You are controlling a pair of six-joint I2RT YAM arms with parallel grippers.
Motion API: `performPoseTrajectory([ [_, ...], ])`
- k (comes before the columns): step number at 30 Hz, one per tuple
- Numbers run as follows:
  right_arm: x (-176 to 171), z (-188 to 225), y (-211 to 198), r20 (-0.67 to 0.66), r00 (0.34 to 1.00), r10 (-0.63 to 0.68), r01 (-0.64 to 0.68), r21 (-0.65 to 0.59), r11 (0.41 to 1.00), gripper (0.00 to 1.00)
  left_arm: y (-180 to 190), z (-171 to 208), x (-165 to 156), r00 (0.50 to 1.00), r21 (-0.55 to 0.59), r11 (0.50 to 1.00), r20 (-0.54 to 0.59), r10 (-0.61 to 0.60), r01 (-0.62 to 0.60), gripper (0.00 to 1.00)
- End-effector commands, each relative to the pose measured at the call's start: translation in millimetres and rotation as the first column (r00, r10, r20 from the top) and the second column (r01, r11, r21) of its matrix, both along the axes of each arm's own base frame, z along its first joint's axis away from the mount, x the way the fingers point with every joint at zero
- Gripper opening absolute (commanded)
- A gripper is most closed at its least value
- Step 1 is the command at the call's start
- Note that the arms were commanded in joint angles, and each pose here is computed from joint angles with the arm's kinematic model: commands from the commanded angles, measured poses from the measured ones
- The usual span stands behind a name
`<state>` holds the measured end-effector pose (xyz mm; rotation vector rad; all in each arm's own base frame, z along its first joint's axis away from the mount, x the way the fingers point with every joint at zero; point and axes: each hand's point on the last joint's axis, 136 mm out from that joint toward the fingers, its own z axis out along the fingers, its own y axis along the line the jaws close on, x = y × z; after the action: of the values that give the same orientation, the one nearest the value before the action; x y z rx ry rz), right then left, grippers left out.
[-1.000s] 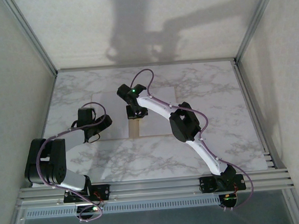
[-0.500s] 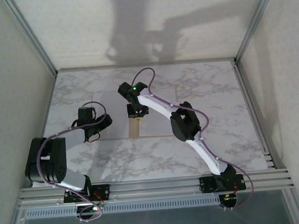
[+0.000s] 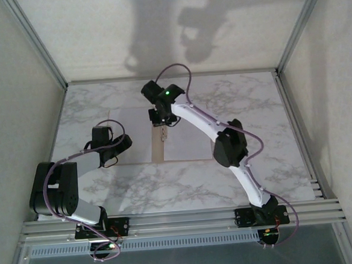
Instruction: Put the files into the folder
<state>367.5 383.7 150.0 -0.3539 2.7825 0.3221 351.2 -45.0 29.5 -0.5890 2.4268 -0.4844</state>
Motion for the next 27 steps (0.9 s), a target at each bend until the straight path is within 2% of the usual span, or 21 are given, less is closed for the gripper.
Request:
performPoseTrajectory([
  [1, 3.1, 55.3, -11.2, 0.143, 0.989, 0.03, -0.039, 0.057, 0.998, 0.29, -2.9, -32.2, -33.3, 0.988, -0.031, 0.999, -0.157, 0.011, -0.016, 0.75],
  [5, -1.1, 81.2, -29.0, 0.249, 0.968, 0.035, -0.055, 0.077, 0.995, 0.34, -12.1, -30.8, -33.9, 0.989, -0.065, 0.998, -0.147, -0.003, -0.006, 0.75],
  [10, -7.2, 92.9, -58.2, 0.366, 0.93, 0.029, -0.067, 0.092, 0.993, 0.39, -18.7, -33.5, -33.1, 0.989, -0.056, 0.998, -0.146, -0.023, 0.015, 0.75],
  [15, -19.9, 81.1, -93.9, 0.441, 0.898, -0.012, -0.049, 0.128, 0.991, 0.42, -27.8, -27.6, -29.1, 0.991, -0.046, 0.998, -0.126, -0.044, 0.039, 0.75],
  [20, -35.9, 61.8, -127.6, 0.505, 0.86, -0.071, -0.004, 0.145, 0.989, 0.5, -40.9, -18.0, -21.9, 0.993, -0.043, 0.997, -0.098, -0.062, 0.058, 0.75],
  [27, -34.9, 31.3, -184.1, 0.527, 0.823, -0.213, 0.154, 0.153, 0.976, 0.64, -47.8, 2.1, -8.7, 0.998, -0.004, 0.999, -0.056, -0.042, 0.042, 0.79],
])
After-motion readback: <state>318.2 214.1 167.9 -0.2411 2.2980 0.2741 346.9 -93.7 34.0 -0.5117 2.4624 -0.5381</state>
